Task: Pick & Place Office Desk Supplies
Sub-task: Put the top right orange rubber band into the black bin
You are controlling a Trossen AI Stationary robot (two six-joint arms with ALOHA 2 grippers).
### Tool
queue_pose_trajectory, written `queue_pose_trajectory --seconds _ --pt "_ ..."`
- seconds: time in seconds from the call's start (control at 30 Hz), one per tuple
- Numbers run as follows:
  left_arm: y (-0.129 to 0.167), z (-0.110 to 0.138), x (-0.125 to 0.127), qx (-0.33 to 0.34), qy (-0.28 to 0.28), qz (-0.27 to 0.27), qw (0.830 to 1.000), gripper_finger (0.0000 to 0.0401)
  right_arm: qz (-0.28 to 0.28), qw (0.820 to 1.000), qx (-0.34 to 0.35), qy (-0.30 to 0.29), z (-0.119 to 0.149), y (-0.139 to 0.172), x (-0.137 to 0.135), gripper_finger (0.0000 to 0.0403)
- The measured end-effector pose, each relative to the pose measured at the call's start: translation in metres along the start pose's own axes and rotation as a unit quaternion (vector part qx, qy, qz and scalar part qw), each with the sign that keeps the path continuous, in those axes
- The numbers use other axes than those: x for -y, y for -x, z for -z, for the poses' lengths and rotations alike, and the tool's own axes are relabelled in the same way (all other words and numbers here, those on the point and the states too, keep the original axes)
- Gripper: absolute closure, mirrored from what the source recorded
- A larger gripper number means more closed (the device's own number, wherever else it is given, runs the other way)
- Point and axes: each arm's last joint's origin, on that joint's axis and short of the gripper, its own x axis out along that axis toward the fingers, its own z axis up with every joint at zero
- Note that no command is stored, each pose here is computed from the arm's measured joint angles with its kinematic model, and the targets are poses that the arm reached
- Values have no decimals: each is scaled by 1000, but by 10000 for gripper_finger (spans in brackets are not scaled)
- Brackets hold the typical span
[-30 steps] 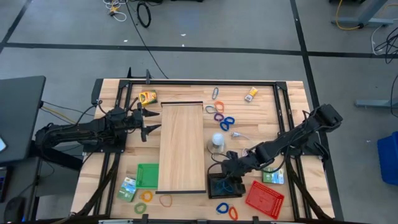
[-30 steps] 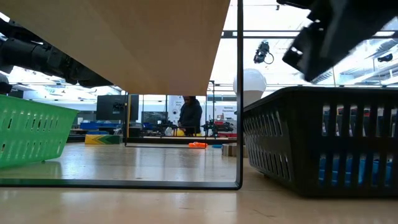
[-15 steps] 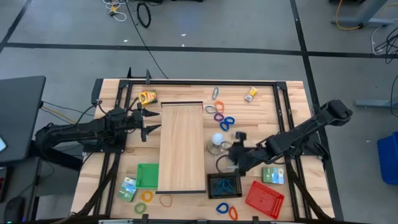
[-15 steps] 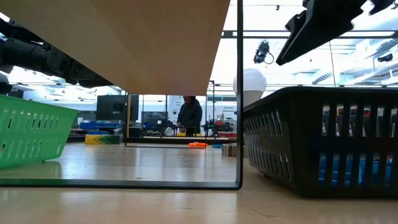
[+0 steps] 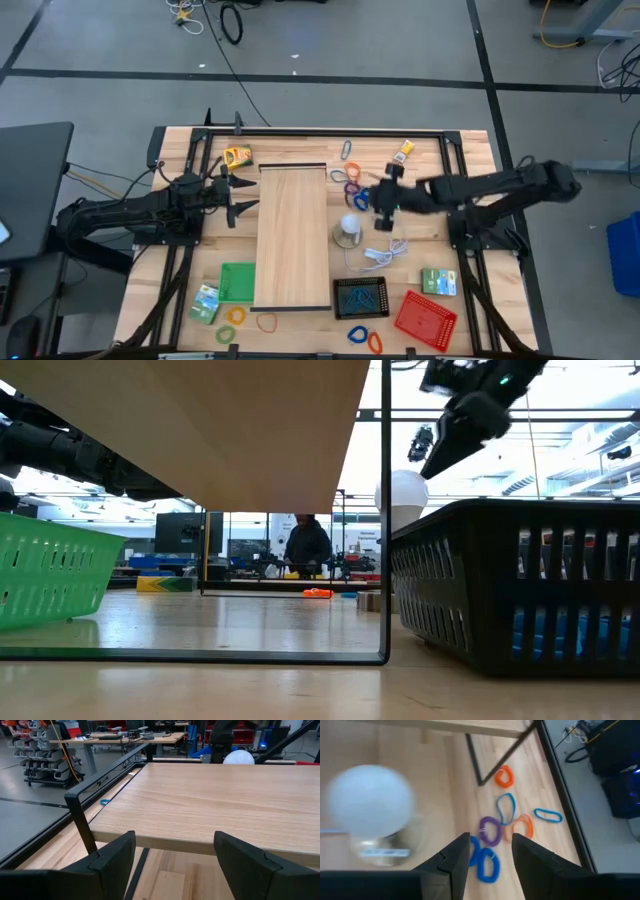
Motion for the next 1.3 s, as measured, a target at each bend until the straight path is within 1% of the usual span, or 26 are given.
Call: queue_pose_trajectory --seconds 0.2,0.4,0.47,0.53,0.67,0.8,1.0,1.13,1.3 --pt "0 0 0 1 0 1 1000 128 -30 999 14 -16 3 -22 60 247" --pt "0 0 0 1 0 1 1000 128 -64 995 28 -71 25 -47 126 247" --pt "0 0 0 1 0 0 1000 128 -79 992 33 -93 35 -60 143 247" --pt "0 0 0 1 0 -1 1000 128 -96 989 34 -107 43 -76 154 247" --pt "0 0 0 1 4 -4 1000 128 -120 986 15 -111 57 -108 161 243" --pt "0 0 0 1 10 -5 1000 128 -135 984 -10 -115 67 -133 162 217" --pt "0 0 -1 0 17 -11 1000 128 -138 982 -18 -128 61 -151 169 171" --pt "0 0 -1 -2 18 -19 1000 128 -141 981 -23 -130 58 -159 171 165" --pt "0 0 -1 -2 20 -19 1000 128 -156 977 -43 -136 64 -171 169 165"
